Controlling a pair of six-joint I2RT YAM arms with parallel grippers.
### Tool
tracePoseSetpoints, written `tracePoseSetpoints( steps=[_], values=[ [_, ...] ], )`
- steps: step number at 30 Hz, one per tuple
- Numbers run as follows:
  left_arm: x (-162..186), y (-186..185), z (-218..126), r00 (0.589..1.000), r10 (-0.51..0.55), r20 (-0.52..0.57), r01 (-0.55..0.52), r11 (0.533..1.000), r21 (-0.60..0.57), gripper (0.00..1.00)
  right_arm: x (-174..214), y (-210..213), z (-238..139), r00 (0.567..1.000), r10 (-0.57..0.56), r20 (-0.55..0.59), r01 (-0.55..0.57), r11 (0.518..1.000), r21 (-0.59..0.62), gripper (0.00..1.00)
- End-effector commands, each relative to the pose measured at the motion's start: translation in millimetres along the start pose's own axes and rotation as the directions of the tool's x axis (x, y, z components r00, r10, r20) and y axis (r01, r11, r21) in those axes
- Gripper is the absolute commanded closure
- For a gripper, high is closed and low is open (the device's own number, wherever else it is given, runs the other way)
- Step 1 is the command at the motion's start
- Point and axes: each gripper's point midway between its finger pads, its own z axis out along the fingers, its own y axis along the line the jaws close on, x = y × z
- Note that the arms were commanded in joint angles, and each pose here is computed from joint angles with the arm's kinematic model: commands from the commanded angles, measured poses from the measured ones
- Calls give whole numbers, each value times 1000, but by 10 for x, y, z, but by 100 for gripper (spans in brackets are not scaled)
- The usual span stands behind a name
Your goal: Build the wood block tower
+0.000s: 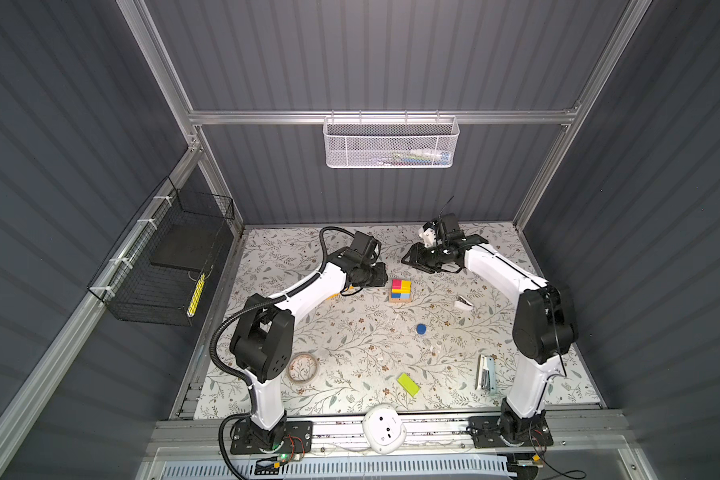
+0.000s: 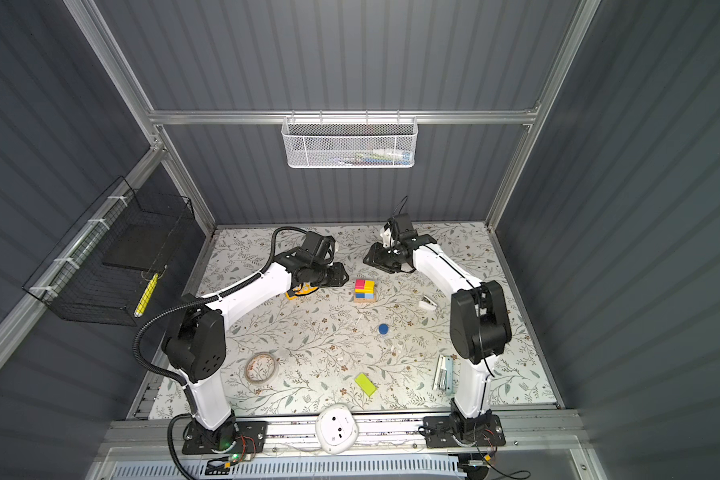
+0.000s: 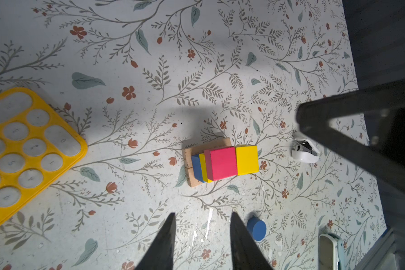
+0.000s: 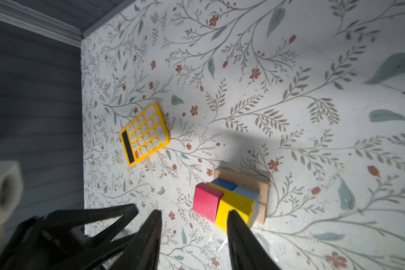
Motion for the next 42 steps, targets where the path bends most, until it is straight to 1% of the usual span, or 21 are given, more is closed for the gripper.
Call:
tracePoseSetpoints(
  steps=[1,5,6,8,9,12,14,16,21,23,26,29,30,35,37,42],
  values=[
    [-45,-60,-198,999,21,32,-22,999,23,61,106,-40,-219,1000,-5,24,5,999,32,49],
    [-21,-62,-281,999,26,44,-27,999,27,61,361,-94,-403,1000,7,24,-8,999,44,48],
    [-10,-60,-302,999,27,46,-28,999,28,61,425,-155,-460,999,7,39,-11,997,78,47],
    [-41,-80,-378,997,32,65,-34,999,31,61,588,-207,-541,999,10,36,-14,995,102,46],
    [74,-4,-339,999,29,43,-30,999,15,61,678,-249,-585,999,14,32,-17,993,120,45],
    [100,19,-396,998,32,53,-32,999,8,61,913,-350,-686,999,22,31,-27,986,163,45],
    [111,22,-414,998,33,57,-33,999,10,61,1025,-408,-720,998,42,37,-48,985,167,45],
    [132,35,-408,998,28,55,-28,1000,8,62,1082,-445,-741,997,59,54,-67,985,160,49],
    [139,23,-339,998,21,51,-22,999,24,61,1015,-418,-669,994,69,89,-79,989,121,49],
    [113,-9,-281,998,20,55,-22,999,43,61,969,-387,-575,994,73,79,-81,991,104,49],
    [51,-71,-174,999,21,50,-25,997,72,61,794,-273,-426,995,60,84,-65,996,55,50],
    [-25,-84,-38,999,17,41,-21,997,80,61,646,-248,-277,995,63,76,-66,997,40,51],
    [-107,-119,-21,999,18,50,-22,996,87,61,601,-246,-228,996,64,69,-66,997,37,52],
    [-182,-86,146,999,7,38,-10,997,82,63,425,-279,-60,996,71,60,-73,997,35,54],
    [-216,-88,177,999,2,45,-6,996,89,63,417,-259,-17,996,77,36,-77,997,9,54],
    [-241,-110,295,1000,2,21,-4,995,102,63,399,-307,80,995,95,16,-95,996,2,55]
  ],
)
